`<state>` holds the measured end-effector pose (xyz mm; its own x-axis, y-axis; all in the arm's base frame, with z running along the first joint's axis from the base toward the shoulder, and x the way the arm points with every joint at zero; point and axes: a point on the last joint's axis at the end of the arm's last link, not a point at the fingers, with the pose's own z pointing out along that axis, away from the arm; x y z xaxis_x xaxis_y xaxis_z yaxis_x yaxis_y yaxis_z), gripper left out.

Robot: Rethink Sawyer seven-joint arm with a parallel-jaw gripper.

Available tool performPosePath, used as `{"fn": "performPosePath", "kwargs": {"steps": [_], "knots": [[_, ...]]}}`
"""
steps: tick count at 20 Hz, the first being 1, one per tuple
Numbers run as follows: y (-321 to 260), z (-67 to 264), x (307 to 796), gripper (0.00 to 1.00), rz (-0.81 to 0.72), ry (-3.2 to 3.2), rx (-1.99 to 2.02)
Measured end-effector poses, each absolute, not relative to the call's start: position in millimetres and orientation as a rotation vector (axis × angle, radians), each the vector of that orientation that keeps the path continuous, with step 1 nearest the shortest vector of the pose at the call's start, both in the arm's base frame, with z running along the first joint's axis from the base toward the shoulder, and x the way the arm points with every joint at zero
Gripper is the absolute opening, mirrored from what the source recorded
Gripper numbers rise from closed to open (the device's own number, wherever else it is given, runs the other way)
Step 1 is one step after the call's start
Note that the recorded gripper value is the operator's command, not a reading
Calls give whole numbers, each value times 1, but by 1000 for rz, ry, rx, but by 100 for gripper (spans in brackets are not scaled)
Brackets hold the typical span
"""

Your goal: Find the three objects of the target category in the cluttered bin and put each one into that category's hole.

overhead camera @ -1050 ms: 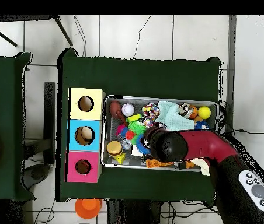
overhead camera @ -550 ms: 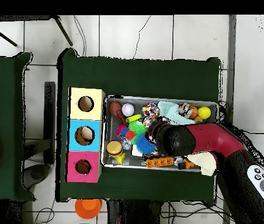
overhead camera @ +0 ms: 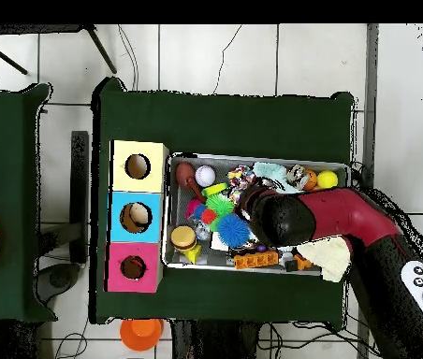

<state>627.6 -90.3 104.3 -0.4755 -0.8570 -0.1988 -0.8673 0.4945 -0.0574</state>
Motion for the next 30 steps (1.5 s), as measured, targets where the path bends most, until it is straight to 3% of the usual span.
{"fn": "performPosePath", "kwargs": {"steps": [21, 30], "knots": [[-100, 89, 688, 100, -207, 2401, -1620], [-90, 73, 685, 100, -269, 2446, -1782]]}}
